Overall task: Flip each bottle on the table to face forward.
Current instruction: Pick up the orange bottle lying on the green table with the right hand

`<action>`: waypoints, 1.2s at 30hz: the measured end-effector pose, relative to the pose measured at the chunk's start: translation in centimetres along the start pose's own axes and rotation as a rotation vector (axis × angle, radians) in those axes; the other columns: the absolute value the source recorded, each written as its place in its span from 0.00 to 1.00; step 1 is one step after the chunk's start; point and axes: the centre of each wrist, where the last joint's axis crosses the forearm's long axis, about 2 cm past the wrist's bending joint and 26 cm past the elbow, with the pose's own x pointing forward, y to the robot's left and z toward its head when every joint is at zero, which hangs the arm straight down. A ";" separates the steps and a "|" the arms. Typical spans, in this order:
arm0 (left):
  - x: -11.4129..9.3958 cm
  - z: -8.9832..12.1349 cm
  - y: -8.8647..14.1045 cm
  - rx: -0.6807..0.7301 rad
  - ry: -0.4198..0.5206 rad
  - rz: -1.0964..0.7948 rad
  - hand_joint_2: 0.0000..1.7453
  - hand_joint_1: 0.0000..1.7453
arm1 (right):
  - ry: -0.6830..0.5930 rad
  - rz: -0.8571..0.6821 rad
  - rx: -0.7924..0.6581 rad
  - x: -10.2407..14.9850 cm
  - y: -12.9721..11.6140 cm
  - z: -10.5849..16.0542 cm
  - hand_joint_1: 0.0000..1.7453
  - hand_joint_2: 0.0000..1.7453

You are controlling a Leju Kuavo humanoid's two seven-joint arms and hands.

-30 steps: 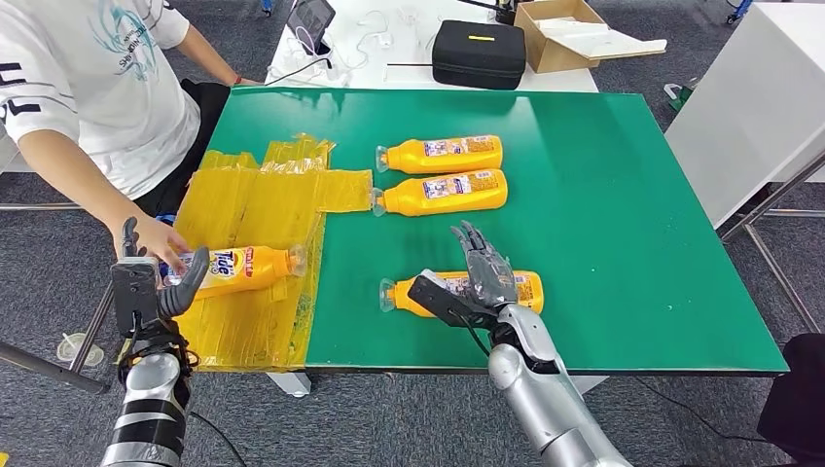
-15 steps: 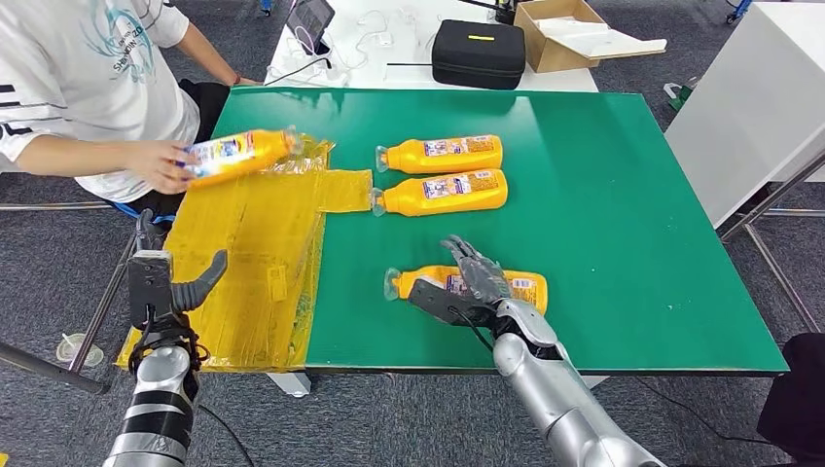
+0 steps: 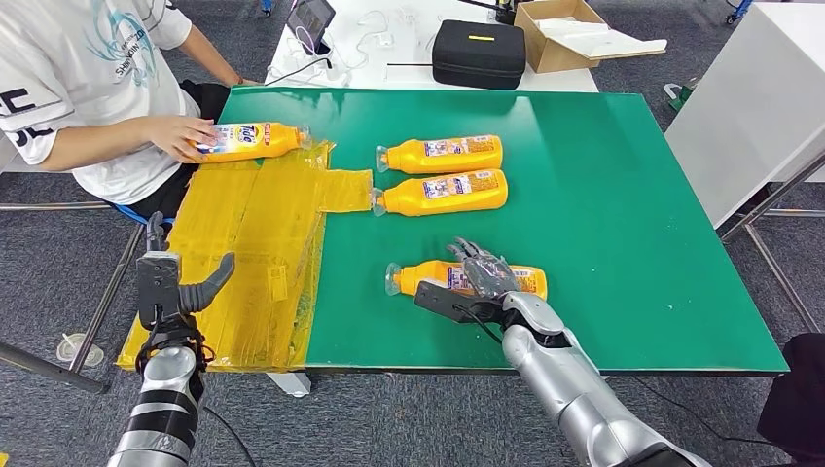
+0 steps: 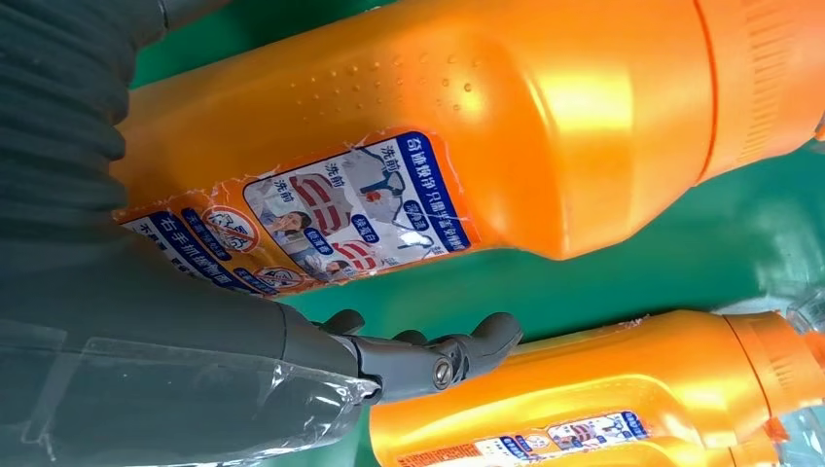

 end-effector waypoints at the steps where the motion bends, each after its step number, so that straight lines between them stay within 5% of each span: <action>1: 0.0 0.0 0.0 0.000 0.001 0.000 1.00 0.00 | 0.000 0.006 0.003 -0.1 0.0 0.0 0.00 1.00; 15: -0.2 0.3 -0.1 -0.004 0.013 0.002 1.00 0.00 | 0.033 0.080 0.056 -1.2 -0.2 0.8 0.00 1.00; 17: -0.3 0.3 -0.1 -0.005 0.014 0.002 1.00 0.00 | 0.032 0.085 0.070 -1.3 -0.1 0.9 0.22 1.00; 19: -0.3 0.3 -0.2 -0.007 0.017 0.001 1.00 0.00 | 0.030 0.090 0.085 -1.4 -0.1 0.9 0.70 1.00; 20: -0.3 0.4 -0.2 -0.008 0.019 0.001 1.00 0.00 | 0.030 0.092 0.091 -1.4 -0.1 0.9 0.90 1.00; 21: -0.3 0.4 -0.2 -0.008 0.020 0.001 1.00 0.00 | 0.030 0.094 0.097 -1.4 -0.1 0.9 0.99 1.00; 36: -0.6 0.5 -0.7 -0.019 0.041 0.003 1.00 0.00 | 0.026 0.069 0.110 -1.7 -0.4 0.5 1.00 1.00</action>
